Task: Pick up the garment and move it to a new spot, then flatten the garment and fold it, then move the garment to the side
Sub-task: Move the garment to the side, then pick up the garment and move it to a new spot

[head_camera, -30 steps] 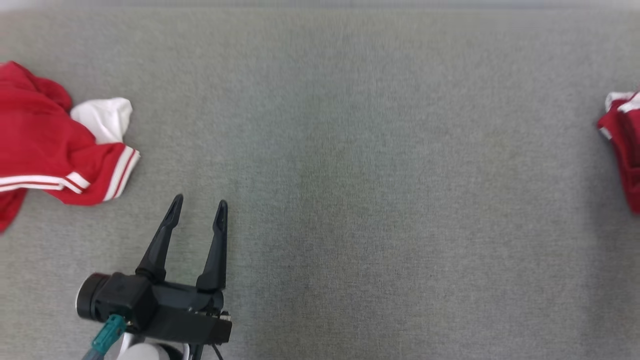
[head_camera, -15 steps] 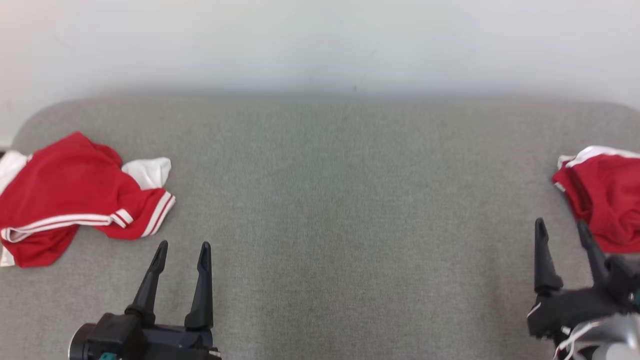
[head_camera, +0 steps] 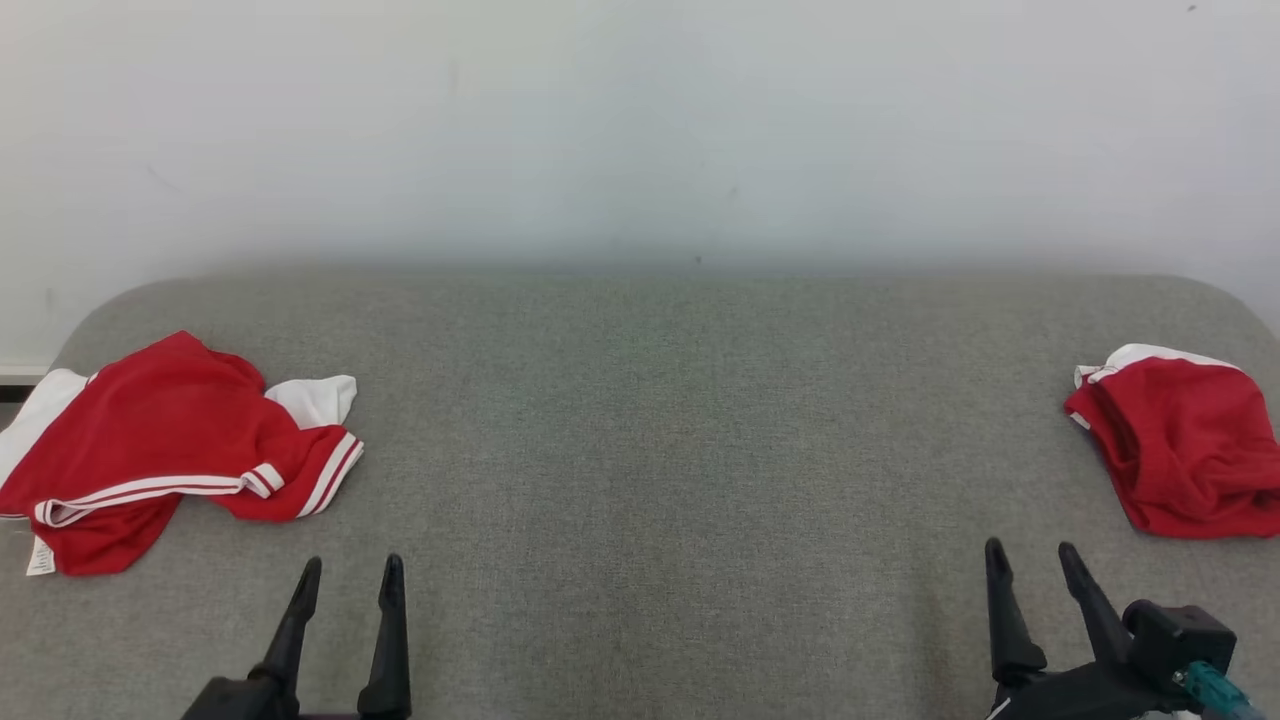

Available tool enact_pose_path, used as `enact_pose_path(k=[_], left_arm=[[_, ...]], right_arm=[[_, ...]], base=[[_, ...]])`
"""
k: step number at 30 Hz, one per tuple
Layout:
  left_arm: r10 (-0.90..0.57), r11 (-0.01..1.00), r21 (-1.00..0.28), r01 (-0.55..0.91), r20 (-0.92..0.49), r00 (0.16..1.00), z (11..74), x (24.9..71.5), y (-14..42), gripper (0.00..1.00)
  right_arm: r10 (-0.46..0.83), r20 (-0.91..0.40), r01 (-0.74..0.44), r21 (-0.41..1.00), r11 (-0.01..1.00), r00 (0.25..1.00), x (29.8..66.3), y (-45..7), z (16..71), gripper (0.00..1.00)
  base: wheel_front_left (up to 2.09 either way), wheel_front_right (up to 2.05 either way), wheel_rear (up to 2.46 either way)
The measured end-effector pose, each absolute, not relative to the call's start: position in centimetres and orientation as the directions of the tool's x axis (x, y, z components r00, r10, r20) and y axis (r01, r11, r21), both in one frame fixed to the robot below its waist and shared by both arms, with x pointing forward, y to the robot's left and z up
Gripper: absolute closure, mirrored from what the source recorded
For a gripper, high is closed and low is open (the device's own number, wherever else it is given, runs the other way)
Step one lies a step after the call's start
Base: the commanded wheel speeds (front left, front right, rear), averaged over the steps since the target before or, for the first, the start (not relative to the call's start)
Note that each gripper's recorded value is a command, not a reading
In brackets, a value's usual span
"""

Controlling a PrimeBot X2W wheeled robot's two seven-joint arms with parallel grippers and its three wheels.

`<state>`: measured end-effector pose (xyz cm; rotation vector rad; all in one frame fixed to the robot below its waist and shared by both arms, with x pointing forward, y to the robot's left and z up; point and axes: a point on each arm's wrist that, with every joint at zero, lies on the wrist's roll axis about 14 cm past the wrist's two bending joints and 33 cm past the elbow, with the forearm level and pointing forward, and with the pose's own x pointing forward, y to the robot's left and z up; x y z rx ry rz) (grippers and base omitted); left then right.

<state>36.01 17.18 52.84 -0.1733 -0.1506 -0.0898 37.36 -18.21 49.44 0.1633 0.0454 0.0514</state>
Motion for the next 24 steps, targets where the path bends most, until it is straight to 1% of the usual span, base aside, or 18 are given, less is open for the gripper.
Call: enact_pose_path(k=[6,24], left_arm=[[-0.065,0.982,-0.172,0.080,0.090,0.994,50.6,35.6,17.4,0.00],[-0.044,0.982,-0.177,0.057,0.077,0.996,50.2,35.3,17.9,0.00]], right_arm=[[0.083,-0.093,-0.066,0.174,0.983,0.992,37.1,-17.2,47.8,0.00],[0.108,-0.114,-0.087,0.173,0.981,0.988,37.5,-16.4,47.3,0.00]], base=[[0.00,0.00,0.00],[0.00,0.00,0.00]])
